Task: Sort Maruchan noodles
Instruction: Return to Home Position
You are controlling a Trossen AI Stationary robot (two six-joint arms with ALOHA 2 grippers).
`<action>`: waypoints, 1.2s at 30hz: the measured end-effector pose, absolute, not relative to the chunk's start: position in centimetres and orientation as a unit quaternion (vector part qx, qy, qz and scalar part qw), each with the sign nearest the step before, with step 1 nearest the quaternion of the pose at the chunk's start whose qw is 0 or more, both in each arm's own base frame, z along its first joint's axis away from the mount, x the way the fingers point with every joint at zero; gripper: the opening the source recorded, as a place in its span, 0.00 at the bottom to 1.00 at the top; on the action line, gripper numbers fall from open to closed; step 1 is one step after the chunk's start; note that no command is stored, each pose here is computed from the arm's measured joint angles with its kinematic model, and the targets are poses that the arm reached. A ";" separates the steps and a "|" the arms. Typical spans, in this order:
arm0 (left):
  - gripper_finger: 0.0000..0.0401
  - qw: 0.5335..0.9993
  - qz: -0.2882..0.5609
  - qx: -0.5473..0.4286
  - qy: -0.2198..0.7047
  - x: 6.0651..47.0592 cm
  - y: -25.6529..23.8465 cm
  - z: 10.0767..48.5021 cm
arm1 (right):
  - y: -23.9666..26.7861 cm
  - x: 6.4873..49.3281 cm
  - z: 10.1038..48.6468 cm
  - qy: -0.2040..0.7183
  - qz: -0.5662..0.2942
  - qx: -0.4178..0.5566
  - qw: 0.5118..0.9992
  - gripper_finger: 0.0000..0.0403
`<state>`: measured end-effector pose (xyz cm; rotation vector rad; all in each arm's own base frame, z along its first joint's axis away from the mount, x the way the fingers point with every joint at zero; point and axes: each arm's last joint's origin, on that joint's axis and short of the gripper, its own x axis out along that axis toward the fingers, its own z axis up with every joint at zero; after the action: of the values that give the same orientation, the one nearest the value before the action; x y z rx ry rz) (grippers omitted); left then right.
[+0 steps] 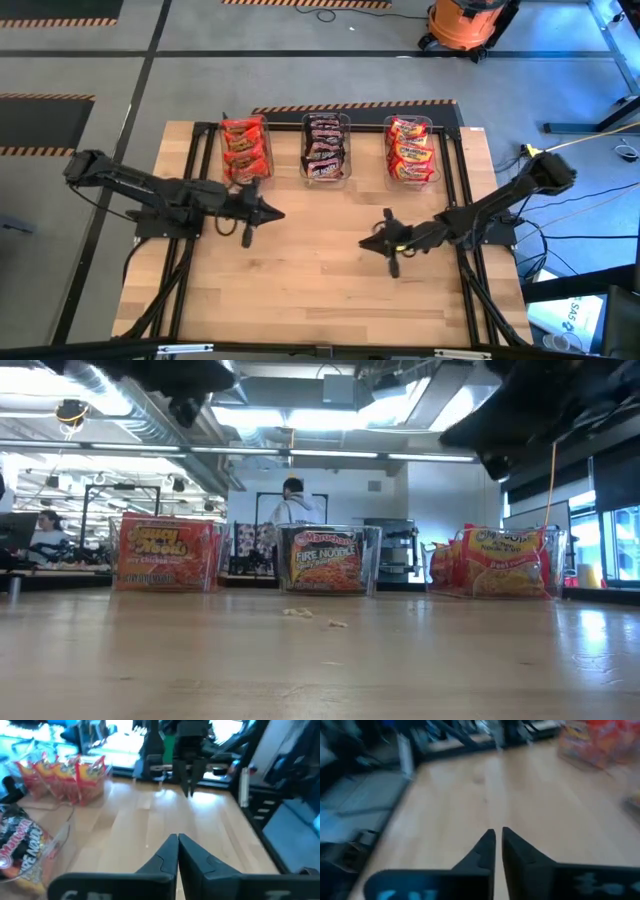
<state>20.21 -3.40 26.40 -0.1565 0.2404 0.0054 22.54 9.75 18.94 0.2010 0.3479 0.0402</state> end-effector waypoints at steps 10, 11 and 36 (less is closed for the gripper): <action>0.01 0.996 0.027 -0.076 0.022 14.9 -2.3 23.6 | 7.5 17.7 20.6 0.062 0.065 0.148 0.985 0.06; 0.00 0.997 0.032 -0.072 0.017 14.4 -2.2 23.4 | 7.2 17.4 20.8 0.056 0.068 0.150 0.985 0.05; 0.02 0.995 0.067 -0.058 -0.046 8.8 -0.6 19.9 | 0.2 11.0 19.0 -0.021 -0.012 0.154 0.988 0.01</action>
<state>8.80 -0.65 19.88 -0.1164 -0.0931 0.1350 10.96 0.15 19.05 0.3095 -0.0417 -0.0244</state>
